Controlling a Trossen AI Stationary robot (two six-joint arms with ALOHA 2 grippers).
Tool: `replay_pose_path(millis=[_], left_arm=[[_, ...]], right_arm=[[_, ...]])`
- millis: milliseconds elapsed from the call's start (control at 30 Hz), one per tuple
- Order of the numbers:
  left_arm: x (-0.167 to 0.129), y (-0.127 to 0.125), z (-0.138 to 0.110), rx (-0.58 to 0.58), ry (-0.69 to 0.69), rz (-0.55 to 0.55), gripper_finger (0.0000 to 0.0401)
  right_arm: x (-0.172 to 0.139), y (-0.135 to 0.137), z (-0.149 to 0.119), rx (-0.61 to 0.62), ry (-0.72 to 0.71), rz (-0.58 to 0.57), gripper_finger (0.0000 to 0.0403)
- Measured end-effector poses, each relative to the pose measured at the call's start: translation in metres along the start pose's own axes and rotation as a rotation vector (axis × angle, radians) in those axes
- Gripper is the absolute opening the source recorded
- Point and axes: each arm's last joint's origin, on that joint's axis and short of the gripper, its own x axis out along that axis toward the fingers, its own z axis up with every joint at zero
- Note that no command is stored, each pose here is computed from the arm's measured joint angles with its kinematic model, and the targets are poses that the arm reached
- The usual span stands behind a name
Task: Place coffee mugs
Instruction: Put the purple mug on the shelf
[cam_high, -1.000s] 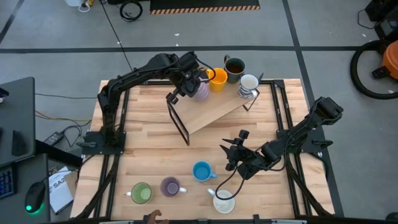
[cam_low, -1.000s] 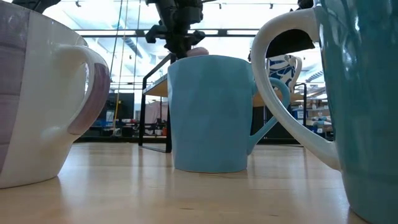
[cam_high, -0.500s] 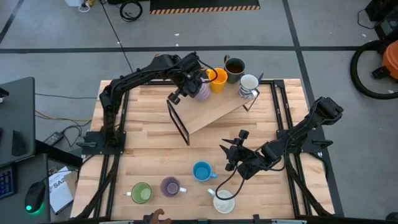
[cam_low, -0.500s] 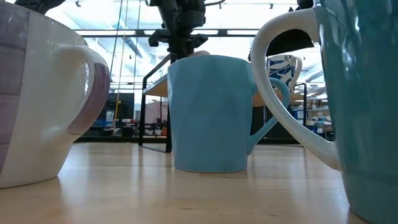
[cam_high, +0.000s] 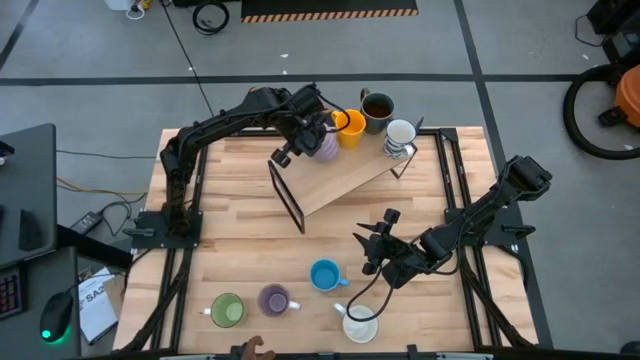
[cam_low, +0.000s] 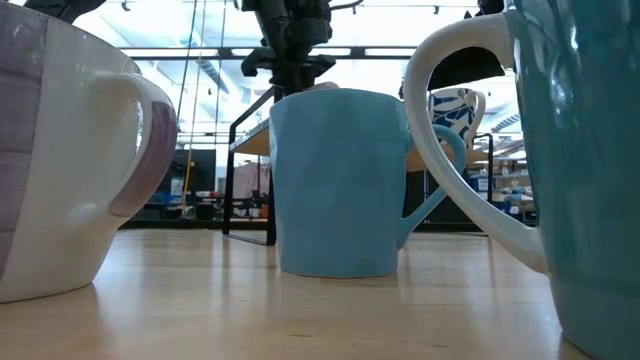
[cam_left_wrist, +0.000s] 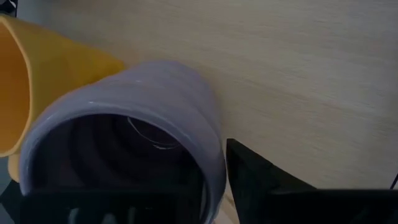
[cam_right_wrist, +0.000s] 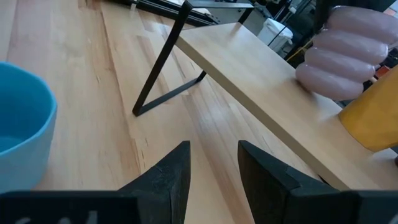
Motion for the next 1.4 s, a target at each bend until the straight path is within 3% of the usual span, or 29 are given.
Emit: replay_pose_path(millis=[567, 1400], left_arm=[[0.0, 0.001, 0.002, -0.025, 0.024, 0.024, 0.0153], [-0.006, 0.001, 0.012, 0.007, 0.049, 0.103, 0.0156]], right_arm=[[0.0, 0.0, 0.001, 0.013, -0.006, 0.002, 0.0139], [0.0, 0.001, 0.003, 0.009, -0.017, 0.013, 0.0139]])
